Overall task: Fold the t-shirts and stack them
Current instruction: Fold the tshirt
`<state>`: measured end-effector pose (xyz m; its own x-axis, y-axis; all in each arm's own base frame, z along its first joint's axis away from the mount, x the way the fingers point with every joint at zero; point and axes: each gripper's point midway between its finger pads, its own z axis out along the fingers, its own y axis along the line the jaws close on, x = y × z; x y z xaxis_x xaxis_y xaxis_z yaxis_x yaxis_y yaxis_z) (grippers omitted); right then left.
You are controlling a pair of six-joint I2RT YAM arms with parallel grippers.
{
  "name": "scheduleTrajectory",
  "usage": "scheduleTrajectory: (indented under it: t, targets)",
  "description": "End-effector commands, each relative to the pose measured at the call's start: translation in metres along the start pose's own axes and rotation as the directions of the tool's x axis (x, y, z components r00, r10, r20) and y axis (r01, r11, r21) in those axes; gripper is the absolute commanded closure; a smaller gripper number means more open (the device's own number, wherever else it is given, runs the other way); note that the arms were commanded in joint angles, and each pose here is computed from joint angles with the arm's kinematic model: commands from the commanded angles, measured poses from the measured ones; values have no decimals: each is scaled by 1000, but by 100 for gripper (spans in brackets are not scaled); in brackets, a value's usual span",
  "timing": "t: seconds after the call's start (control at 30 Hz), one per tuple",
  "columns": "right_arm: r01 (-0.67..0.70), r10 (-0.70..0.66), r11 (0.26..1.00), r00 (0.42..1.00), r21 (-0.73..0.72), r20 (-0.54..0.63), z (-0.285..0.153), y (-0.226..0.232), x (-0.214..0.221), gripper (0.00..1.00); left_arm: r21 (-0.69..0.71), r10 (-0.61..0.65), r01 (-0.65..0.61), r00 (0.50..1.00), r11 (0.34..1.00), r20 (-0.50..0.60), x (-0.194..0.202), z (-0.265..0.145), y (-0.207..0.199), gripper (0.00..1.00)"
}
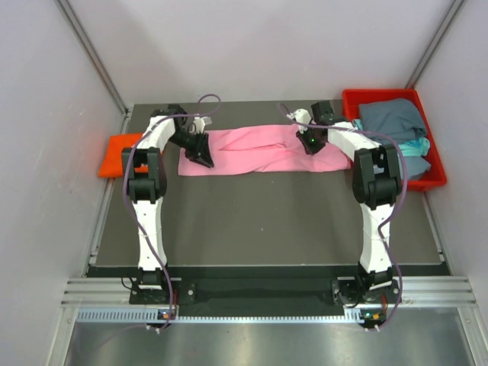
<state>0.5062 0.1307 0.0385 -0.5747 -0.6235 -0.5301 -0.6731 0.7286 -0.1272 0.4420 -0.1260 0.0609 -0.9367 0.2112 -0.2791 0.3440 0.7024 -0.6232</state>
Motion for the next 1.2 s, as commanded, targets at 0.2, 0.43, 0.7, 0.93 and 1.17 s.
scheduleTrajectory:
  t: [0.2, 0.43, 0.7, 0.93, 1.17]
  targets:
    - [12, -12, 1000, 998, 13, 58, -26, -1, -25, 97, 12, 18, -18, 999, 1000, 31, -7, -4, -5, 73]
    - [50, -74, 991, 978, 125, 194, -67, -31, -84, 100, 18, 15, -16, 999, 1000, 29, -6, -1, -5, 73]
    - [65, -108, 984, 960, 168, 259, -44, -46, -123, 98, 17, 21, -22, 999, 1000, 26, -6, 1, -8, 73]
    - [62, -117, 981, 944, 185, 309, -45, -32, -150, 54, 2, 29, -29, 999, 1000, 21, -2, -4, -11, 73]
    - [41, -109, 972, 951, 232, 288, -74, -35, -132, 49, 9, 39, -39, 999, 999, 31, -3, -7, -15, 73]
